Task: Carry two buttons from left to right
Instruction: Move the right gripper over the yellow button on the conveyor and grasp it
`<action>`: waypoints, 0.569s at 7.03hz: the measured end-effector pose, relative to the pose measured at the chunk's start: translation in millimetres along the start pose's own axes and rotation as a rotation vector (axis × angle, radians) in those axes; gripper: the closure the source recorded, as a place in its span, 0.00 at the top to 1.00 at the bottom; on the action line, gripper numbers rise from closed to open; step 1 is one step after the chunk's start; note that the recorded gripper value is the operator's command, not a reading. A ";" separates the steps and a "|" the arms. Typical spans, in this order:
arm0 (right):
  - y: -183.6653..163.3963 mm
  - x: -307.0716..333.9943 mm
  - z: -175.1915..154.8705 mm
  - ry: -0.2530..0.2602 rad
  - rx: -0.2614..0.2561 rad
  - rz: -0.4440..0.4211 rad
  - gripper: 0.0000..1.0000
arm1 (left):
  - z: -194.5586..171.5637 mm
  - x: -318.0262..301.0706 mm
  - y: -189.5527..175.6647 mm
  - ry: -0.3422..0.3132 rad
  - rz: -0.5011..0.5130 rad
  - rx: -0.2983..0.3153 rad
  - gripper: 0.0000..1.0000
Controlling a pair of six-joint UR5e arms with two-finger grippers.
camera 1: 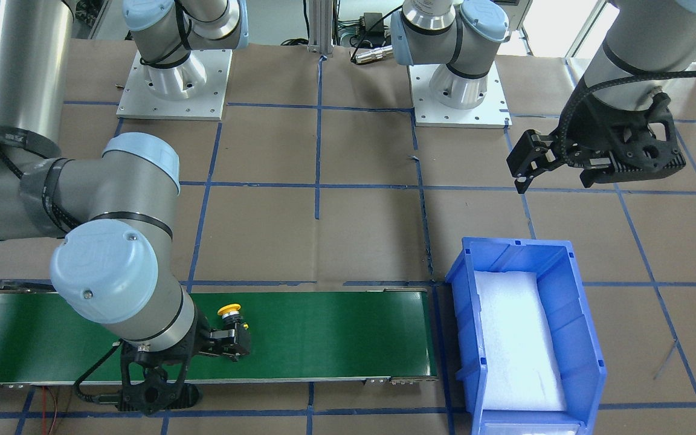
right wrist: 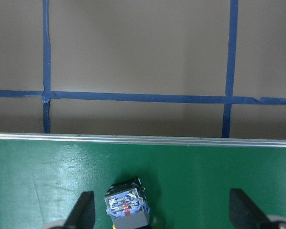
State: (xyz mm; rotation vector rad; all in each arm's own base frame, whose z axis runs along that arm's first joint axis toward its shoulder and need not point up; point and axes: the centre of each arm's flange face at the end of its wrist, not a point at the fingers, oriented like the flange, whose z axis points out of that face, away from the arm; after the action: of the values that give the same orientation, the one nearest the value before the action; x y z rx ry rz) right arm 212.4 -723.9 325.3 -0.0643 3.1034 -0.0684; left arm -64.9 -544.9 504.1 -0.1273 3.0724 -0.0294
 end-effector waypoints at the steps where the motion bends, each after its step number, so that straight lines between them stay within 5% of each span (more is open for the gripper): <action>1: 1.9 -0.3 12.1 0.000 -0.017 0.002 0.99 | 0.1 0.0 0.0 0.000 -0.001 0.000 1.00; 3: 13.4 1.5 38.9 0.003 -0.055 -0.001 0.97 | 0.2 0.0 0.0 0.000 -0.001 0.000 1.00; 4: 17.4 2.5 48.2 0.004 -0.068 -0.002 0.84 | 0.2 0.0 0.0 0.000 -0.001 0.000 1.00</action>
State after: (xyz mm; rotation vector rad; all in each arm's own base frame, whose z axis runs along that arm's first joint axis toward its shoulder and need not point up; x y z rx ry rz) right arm 211.0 -708.7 276.4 -0.0692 3.1096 0.0363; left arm -64.9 -544.9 504.0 -0.1290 3.0722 -0.0289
